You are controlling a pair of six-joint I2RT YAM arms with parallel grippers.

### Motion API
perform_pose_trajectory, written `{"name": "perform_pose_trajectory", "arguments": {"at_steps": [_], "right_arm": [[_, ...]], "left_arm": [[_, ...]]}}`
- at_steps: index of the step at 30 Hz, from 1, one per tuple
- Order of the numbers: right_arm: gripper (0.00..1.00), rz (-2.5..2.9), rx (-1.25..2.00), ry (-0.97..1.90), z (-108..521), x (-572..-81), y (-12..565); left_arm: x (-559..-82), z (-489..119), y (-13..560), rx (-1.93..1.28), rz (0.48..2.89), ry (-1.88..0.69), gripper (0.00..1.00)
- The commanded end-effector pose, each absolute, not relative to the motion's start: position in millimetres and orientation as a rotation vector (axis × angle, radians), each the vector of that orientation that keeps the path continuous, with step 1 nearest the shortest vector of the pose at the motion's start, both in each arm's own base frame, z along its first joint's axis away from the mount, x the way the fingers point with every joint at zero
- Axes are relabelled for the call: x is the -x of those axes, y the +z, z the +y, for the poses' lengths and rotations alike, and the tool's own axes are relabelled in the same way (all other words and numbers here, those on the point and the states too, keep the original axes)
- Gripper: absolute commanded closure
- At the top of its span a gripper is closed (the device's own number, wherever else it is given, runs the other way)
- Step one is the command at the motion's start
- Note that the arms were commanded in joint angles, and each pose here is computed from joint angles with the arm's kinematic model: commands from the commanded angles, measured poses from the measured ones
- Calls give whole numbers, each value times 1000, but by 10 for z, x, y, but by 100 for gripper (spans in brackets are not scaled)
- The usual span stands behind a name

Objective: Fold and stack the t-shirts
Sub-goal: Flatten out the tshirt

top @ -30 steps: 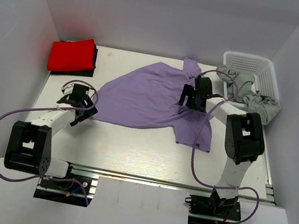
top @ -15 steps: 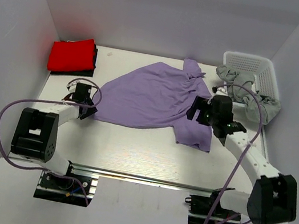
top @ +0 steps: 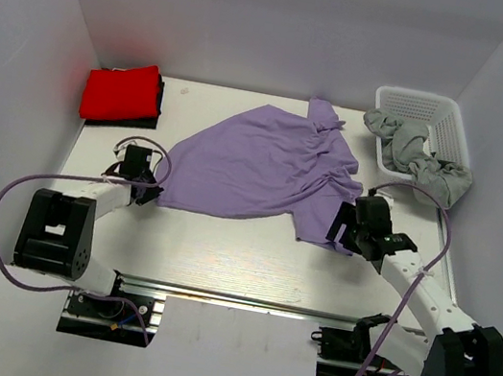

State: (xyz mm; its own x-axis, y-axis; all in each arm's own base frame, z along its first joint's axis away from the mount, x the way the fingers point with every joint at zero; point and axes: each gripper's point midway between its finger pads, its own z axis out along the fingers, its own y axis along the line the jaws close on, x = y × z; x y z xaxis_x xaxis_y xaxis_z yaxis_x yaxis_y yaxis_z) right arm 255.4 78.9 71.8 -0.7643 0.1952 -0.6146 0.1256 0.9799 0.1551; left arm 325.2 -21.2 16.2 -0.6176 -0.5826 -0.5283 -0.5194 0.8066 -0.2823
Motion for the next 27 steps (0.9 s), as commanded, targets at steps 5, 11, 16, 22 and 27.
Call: {"name": "perform_pose_trajectory", "arguments": {"at_steps": [5, 11, 16, 22, 27], "right_arm": [[14, 2469, -461, -111, 423, -2456, 443], [15, 2503, -521, -149, 431, -2490, 310], [25, 2568, -535, -141, 490, -2436, 140], [70, 2555, -467, -32, 631, -2521, 91], [100, 2439, -377, 23, 690, -2792, 373]], "left_arm": [[-3061, -215, 388, 766, 2343, -139, 100], [-3003, -178, 493, 748, 2308, -115, 100], [-2989, -157, 506, 740, 2307, -100, 100], [-3029, -170, 619, 707, 2282, -118, 100], [-3098, -188, 838, 678, 2222, -151, 100]]}}
